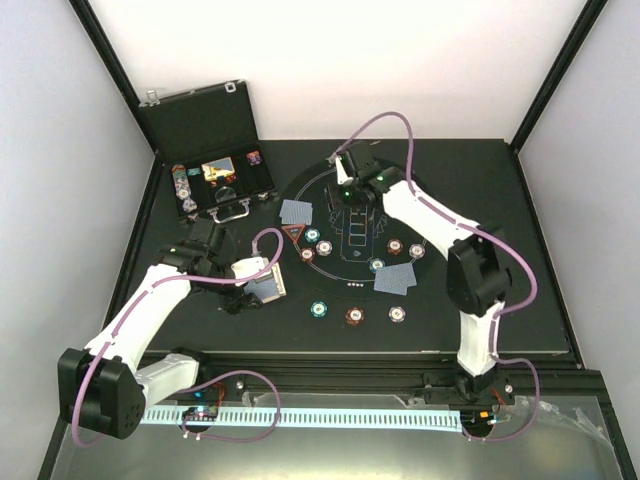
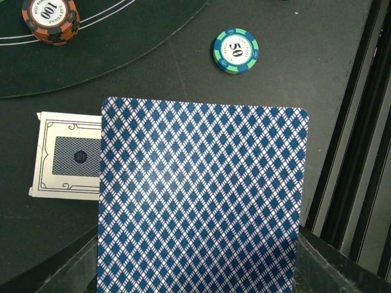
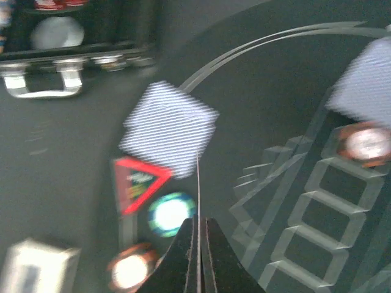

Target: Distribute texas hold em gaming equipment

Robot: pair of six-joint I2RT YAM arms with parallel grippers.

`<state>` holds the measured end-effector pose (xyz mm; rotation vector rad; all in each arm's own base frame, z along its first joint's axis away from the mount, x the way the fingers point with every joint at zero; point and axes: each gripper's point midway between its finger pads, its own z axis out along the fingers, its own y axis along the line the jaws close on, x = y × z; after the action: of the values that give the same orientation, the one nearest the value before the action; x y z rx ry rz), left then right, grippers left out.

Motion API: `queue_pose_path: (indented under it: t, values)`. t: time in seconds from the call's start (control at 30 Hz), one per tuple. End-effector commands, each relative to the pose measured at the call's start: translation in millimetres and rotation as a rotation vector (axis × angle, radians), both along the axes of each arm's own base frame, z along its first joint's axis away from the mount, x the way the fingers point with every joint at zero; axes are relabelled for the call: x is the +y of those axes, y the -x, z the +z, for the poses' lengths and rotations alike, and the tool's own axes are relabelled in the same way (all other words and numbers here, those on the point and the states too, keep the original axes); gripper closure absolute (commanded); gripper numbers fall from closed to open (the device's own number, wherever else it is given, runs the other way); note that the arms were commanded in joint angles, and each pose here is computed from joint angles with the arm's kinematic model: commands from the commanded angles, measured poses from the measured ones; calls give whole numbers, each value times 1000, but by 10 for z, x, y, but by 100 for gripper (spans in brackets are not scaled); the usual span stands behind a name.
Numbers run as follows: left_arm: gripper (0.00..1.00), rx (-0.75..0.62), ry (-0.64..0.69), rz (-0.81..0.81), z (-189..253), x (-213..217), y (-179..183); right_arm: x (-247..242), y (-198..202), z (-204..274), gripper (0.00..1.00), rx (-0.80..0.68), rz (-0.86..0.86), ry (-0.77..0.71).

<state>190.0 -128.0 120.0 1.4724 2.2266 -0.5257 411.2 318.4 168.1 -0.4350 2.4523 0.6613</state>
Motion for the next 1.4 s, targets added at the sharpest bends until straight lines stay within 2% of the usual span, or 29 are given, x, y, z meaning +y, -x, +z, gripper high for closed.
queue_pose_path:
  t: [0.0, 0.07, 0.23, 0.47, 0.63, 0.8, 0.97, 1.03, 1.27, 1.37]
  values:
    - [98, -36, 26, -12, 105, -37, -24, -800, -486, -304, 99, -211, -100, 665]
    - [98, -36, 26, -10, 107, -37, -26, -726, -668, -274, 99, -352, -94, 775]
    - [99, -31, 23, -7, 98, -33, -31, -381, -760, -359, 99, -664, 63, 1003]
    - [98, -37, 19, -2, 112, -25, -38, -65, -741, -821, 99, -707, 279, 1037]
    - [98, -40, 9, -3, 92, -10, -36, -134, -624, -1091, 91, -649, 329, 1055]
    - [98, -33, 19, -5, 98, -30, -46, -239, -385, -1279, 74, -569, 354, 1026]
    - [99, -35, 32, -8, 136, -48, -44, -258, -157, -1307, 39, -510, 367, 956]
    - [98, -34, 32, -7, 142, -48, -42, -266, -94, -1255, 30, -496, 353, 918]
    - [98, -38, 28, -8, 151, -38, -28, -292, 71, -975, 14, -477, 312, 816]
    - [98, -45, 29, -7, 162, -38, -32, -339, 118, -798, 2, -482, 272, 780]
